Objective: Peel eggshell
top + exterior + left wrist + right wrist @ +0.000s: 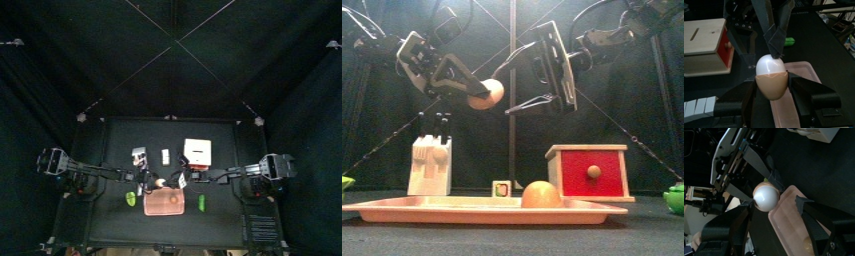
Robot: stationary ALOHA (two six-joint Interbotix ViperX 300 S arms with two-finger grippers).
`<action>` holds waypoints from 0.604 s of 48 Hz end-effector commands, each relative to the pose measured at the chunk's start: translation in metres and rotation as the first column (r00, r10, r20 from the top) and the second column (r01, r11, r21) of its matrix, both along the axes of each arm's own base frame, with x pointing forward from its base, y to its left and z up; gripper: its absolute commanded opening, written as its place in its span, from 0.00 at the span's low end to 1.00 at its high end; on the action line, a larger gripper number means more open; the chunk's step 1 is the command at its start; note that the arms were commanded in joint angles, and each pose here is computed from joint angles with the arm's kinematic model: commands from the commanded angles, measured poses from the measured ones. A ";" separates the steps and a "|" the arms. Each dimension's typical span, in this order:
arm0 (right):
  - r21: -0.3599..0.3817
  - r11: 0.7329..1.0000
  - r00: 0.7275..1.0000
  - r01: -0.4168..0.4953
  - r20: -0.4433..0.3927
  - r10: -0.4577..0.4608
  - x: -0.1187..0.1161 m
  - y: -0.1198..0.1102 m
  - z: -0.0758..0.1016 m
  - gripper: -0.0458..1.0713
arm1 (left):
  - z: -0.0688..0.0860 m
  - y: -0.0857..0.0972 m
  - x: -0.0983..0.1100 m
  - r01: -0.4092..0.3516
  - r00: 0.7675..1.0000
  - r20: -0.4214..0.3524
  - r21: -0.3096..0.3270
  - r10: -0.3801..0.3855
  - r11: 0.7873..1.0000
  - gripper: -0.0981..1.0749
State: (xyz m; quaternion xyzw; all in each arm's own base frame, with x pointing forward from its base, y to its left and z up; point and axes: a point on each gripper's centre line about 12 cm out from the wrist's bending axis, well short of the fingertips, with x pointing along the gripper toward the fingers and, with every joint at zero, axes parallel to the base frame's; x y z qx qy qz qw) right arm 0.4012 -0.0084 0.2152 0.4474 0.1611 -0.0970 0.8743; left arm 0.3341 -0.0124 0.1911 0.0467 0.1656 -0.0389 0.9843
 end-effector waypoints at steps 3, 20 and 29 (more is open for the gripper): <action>-0.014 1.000 0.999 -0.004 0.052 0.005 0.008 -0.002 0.016 0.90 | 0.010 0.000 0.006 0.001 0.999 0.034 0.000 -0.001 1.000 0.53; -0.023 1.000 0.999 -0.010 0.047 0.011 0.016 -0.001 0.014 0.89 | 0.010 0.000 0.006 0.001 0.999 0.034 0.000 -0.001 1.000 0.53; -0.024 1.000 0.999 -0.010 0.050 0.011 0.017 -0.001 0.014 0.88 | 0.011 0.000 0.006 0.002 0.999 0.037 0.000 -0.002 1.000 0.53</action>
